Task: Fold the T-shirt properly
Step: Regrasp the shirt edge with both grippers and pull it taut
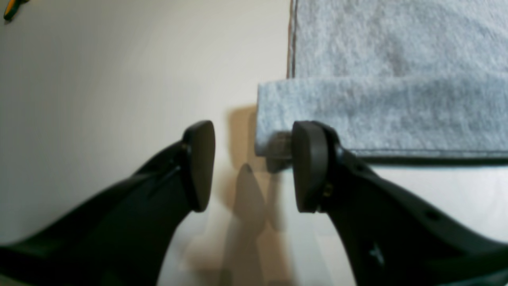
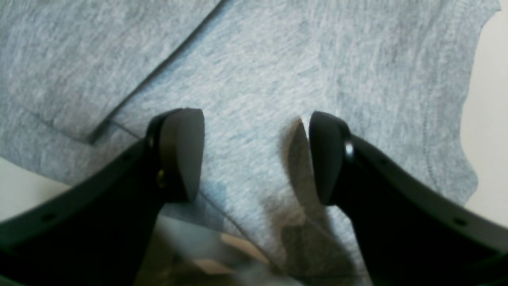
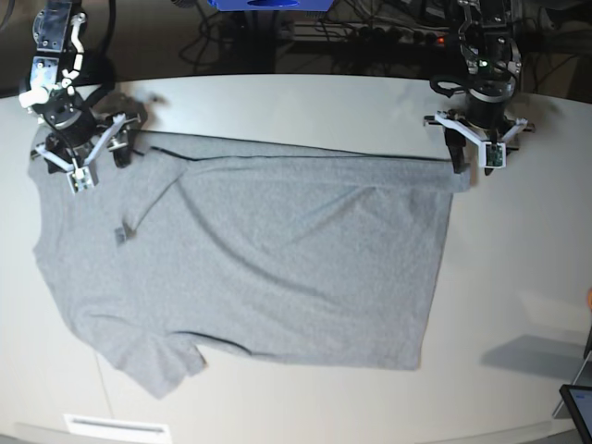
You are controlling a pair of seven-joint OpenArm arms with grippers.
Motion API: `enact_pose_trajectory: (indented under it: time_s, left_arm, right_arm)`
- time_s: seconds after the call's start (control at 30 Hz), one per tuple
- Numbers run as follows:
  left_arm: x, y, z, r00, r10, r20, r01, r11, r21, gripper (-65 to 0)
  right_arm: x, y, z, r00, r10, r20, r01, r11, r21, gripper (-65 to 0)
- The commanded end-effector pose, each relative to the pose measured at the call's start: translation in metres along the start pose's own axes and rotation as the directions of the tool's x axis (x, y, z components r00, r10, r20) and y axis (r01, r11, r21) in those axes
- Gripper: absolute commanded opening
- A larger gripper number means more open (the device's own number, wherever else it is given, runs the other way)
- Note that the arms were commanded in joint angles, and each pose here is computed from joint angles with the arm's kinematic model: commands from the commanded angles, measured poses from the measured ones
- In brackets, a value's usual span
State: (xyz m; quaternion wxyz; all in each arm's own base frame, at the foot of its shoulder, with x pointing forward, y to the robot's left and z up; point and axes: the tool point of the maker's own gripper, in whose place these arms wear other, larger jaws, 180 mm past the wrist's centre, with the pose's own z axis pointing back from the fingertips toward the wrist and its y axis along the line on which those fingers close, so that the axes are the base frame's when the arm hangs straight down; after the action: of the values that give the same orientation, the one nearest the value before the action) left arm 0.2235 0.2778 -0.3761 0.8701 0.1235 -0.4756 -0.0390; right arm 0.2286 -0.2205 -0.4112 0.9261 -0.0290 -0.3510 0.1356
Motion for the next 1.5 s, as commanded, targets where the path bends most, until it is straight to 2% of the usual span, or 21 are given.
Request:
enact_pose_trajectory:
  time_s: [0.0,0.43,0.53,0.77,0.87,1.0,1.2,1.47]
  left_arm:
    - [0.009,0.005,0.001,0.999,-0.011,0.035,0.011,1.000,0.009,-34.9]
    - [-0.012,0.003,0.011,1.000,-0.018,-0.020,0.018,1.000,-0.002,-34.9]
    - [-0.004,0.003,0.019,1.000,-0.030,0.001,0.030,1.000,-0.003,-34.9]
    - [0.053,0.018,0.043,0.989,-0.031,0.148,0.021,0.998,0.065,-34.9]
    - [0.070,0.016,0.030,0.981,-0.013,0.195,0.001,0.998,0.064,-34.9]
    - [0.076,-0.003,0.006,0.978,0.018,0.207,-0.022,1.000,0.016,-34.9]
    - [0.065,-0.029,-0.030,0.992,0.056,0.116,-0.051,0.998,-0.045,-34.9]
    - [0.056,-0.026,-0.058,0.994,0.083,0.072,-0.081,0.996,-0.036,-34.9]
  right_arm:
    - [-0.007,-0.008,0.000,0.998,0.033,-0.049,-0.035,0.999,-0.029,-25.1]
    - [0.008,-0.012,-0.002,0.999,0.037,-0.017,-0.038,0.999,-0.039,-25.1]
    - [0.008,-0.012,-0.002,0.999,0.037,-0.017,-0.038,0.999,-0.039,-25.1]
    - [0.008,-0.012,-0.002,0.999,0.036,-0.017,-0.037,0.999,-0.038,-25.1]
    - [0.007,-0.011,-0.002,0.999,0.035,-0.018,-0.035,0.999,-0.037,-25.1]
    - [0.006,-0.011,-0.002,0.999,0.035,-0.019,-0.035,0.999,-0.037,-25.1]
    - [0.006,-0.011,-0.002,0.999,0.035,-0.021,-0.035,0.999,-0.036,-25.1]
    - [0.005,-0.011,-0.002,0.999,0.035,-0.024,-0.035,0.999,-0.036,-25.1]
